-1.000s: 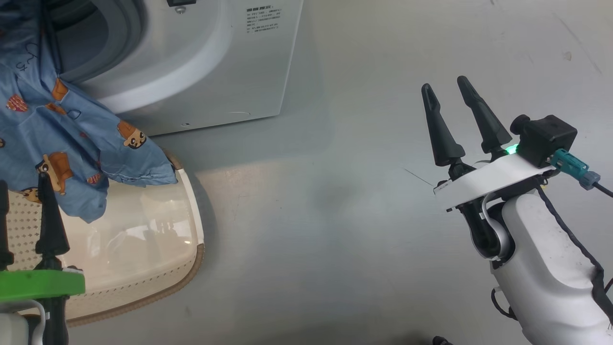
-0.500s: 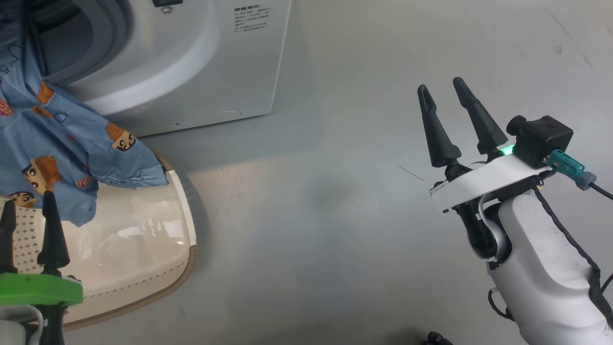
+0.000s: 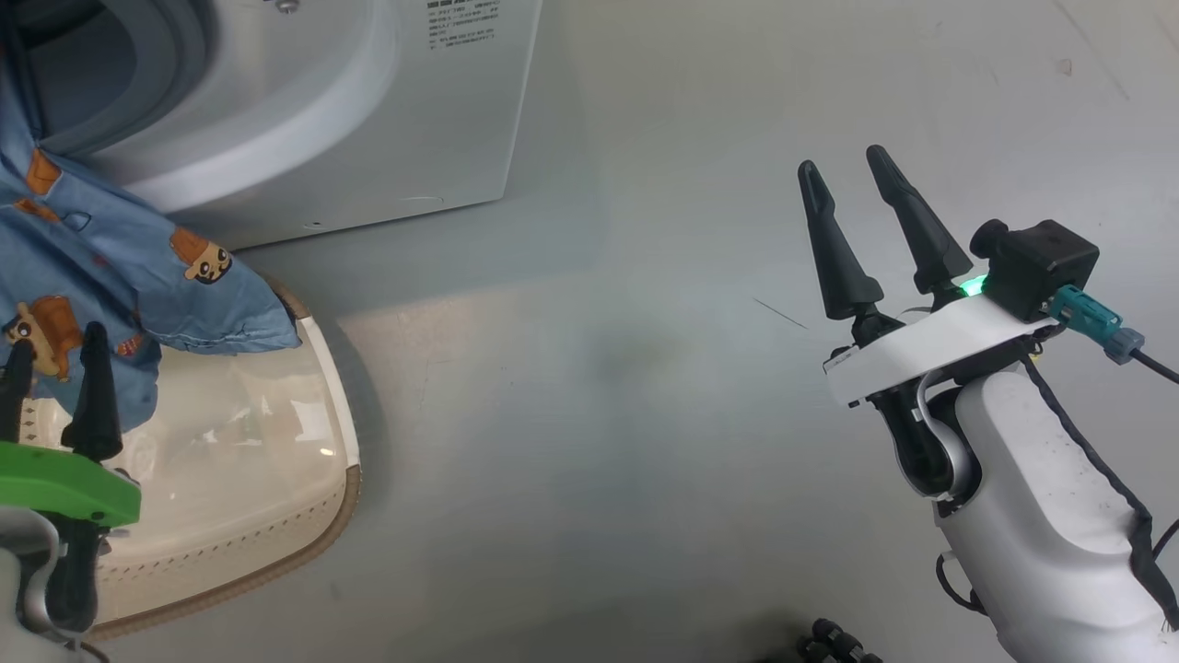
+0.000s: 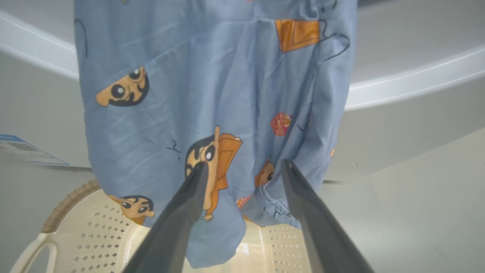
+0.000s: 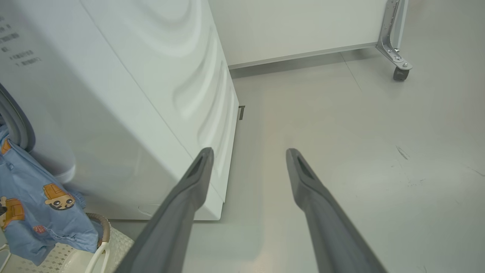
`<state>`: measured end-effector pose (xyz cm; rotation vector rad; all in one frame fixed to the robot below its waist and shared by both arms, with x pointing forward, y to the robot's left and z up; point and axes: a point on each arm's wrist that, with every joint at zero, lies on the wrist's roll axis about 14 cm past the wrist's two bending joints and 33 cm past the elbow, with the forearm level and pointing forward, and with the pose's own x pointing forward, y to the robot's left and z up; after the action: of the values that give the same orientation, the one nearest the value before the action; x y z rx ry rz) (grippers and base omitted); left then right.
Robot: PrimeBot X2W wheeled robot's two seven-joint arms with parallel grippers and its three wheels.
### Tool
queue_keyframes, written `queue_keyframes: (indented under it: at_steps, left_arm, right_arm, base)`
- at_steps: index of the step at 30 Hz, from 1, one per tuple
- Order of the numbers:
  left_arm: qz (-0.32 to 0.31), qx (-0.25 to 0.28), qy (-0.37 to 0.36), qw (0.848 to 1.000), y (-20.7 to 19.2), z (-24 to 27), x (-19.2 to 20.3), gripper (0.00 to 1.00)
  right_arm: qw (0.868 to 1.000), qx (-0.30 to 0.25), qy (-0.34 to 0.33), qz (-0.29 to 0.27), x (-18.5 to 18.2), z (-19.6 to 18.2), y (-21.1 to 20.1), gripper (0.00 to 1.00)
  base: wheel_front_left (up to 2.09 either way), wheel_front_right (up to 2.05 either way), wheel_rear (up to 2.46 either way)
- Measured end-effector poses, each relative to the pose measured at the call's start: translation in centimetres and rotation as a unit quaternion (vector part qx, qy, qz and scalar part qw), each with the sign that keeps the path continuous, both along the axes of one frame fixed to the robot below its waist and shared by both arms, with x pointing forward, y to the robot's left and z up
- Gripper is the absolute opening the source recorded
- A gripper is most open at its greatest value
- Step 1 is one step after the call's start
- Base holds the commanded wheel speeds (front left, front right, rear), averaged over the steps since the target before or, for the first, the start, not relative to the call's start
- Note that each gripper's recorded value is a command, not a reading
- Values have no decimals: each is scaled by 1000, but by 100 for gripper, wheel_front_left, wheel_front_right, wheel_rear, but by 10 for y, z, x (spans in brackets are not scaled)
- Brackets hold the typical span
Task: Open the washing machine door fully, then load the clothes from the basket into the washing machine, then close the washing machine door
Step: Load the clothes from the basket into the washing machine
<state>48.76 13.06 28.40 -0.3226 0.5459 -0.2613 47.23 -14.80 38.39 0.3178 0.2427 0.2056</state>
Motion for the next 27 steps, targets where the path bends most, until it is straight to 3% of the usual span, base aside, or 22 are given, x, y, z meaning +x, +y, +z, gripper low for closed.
queue_keyframes:
  at_steps: [15,27]
  left_arm:
    - [-52,13,68,996,-18,-39,16,100]
    - [-50,13,87,995,-20,-56,36,100]
  right_arm:
    - [1000,-6,14,-4,3,-14,-6,100]
    - [999,-11,28,-10,2,-27,-11,100]
  base:
    - [0,0,0]
    - [0,0,0]
